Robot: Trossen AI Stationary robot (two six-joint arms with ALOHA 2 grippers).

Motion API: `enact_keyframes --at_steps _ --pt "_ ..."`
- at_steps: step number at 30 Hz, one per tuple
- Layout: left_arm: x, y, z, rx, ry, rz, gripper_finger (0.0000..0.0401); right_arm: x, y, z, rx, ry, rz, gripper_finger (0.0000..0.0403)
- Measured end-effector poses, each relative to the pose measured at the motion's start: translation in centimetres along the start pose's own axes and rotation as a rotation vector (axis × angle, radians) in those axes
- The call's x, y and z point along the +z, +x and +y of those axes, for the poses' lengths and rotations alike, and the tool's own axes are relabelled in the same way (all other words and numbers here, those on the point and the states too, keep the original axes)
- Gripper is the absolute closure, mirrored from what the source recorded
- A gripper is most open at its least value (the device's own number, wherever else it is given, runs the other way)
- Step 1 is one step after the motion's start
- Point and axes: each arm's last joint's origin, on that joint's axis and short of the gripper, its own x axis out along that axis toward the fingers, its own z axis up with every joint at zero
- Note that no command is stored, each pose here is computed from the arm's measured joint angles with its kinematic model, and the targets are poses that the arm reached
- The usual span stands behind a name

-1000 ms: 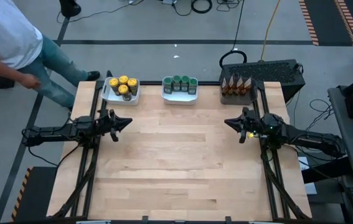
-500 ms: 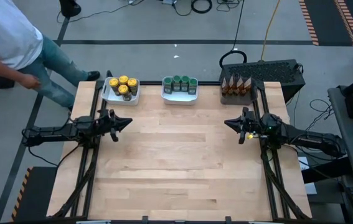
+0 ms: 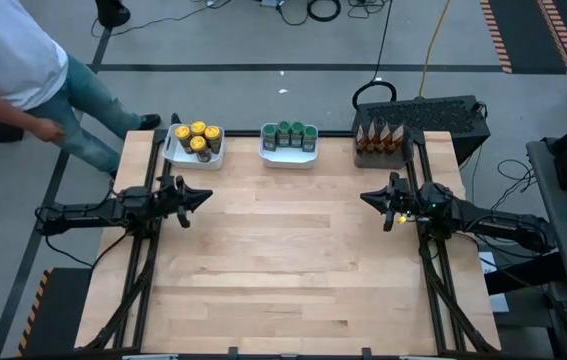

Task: Sort spices by type
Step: Return to Home Position

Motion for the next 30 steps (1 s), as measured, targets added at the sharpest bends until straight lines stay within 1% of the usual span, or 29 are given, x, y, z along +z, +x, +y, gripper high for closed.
enact_keyframes --at_steps 30 --pt "-0.02 0.00 0.01 0.000 0.000 0.001 0.0393 0.06 -0.08 0.09 0.009 -0.001 -0.009 0.0403"
